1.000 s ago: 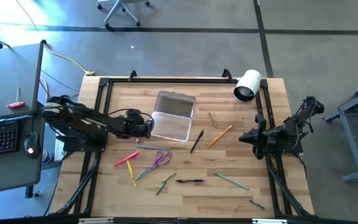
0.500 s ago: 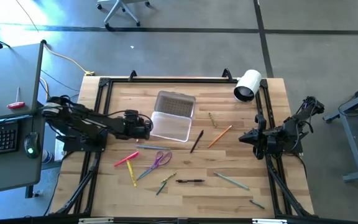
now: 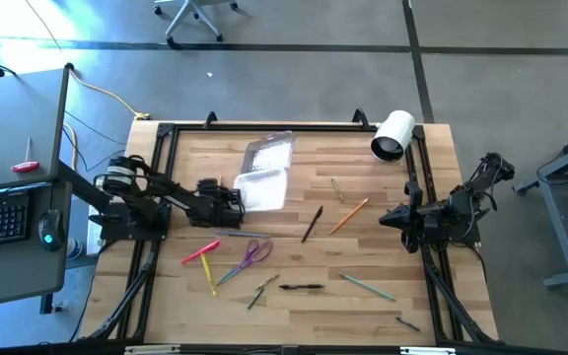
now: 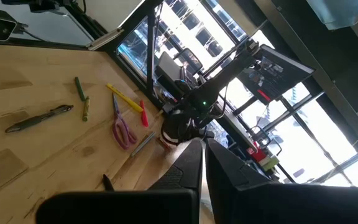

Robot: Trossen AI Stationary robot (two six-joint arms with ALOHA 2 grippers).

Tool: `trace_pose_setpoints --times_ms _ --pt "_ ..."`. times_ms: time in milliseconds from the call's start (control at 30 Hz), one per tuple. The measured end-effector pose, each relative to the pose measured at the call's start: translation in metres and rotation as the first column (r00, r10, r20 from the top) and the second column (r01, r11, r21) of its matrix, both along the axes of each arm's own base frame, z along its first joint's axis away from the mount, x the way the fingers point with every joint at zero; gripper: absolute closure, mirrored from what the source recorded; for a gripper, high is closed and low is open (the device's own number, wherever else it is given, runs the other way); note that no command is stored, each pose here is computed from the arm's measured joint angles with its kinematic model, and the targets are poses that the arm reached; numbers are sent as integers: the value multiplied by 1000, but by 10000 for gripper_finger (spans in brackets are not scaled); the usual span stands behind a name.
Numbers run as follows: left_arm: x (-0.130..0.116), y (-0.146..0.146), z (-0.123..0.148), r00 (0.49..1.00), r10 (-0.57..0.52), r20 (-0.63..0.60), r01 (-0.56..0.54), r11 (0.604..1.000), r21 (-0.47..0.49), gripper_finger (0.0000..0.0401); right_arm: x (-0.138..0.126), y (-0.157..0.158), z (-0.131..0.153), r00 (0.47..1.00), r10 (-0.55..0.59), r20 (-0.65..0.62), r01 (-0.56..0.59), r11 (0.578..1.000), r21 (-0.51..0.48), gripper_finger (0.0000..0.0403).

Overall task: Pick & place school supplies into a supply box
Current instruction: Put the orange pencil into the black supply box

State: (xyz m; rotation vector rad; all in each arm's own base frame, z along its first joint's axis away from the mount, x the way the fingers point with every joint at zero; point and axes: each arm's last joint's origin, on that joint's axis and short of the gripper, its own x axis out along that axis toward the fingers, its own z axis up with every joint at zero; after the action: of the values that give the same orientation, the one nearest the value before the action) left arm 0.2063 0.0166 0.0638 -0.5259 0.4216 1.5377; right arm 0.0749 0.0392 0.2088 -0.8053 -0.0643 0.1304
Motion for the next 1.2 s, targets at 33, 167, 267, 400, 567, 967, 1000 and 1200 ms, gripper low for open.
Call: trace_pose_setpoints --times_ms 33,167,267,400,567,967,1000,1200 --pt "0 0 -1 1000 0 -2 0 1000 0 237 0 0 0 1000 0 -1 0 1000 0 402" --pt "0 0 -1 1000 6 5 -6 1000 -1 287 0 0 0 1000 0 0 0 1000 0 402" --pt "0 1 -2 1000 6 7 -6 1000 2 343 0 0 0 1000 -1 -1 1 1000 0 402" --pt "1 1 -2 1000 -3 3 3 1000 3 374 0 0 0 1000 0 -1 0 1000 0 402" --pt "1 1 -1 1000 -5 4 5 1000 21 372 0 0 0 1000 -1 0 1 1000 0 402" --pt "-8 1 44 997 -23 72 20 999 45 391 0 0 0 1000 0 0 0 1000 0 402" --pt "-8 2 50 996 -36 80 32 998 49 391 0 0 0 1000 -1 0 1 1000 0 402" --pt "-11 2 78 987 -113 116 105 992 70 385 0 0 0 1000 -1 0 1 1000 0 402"
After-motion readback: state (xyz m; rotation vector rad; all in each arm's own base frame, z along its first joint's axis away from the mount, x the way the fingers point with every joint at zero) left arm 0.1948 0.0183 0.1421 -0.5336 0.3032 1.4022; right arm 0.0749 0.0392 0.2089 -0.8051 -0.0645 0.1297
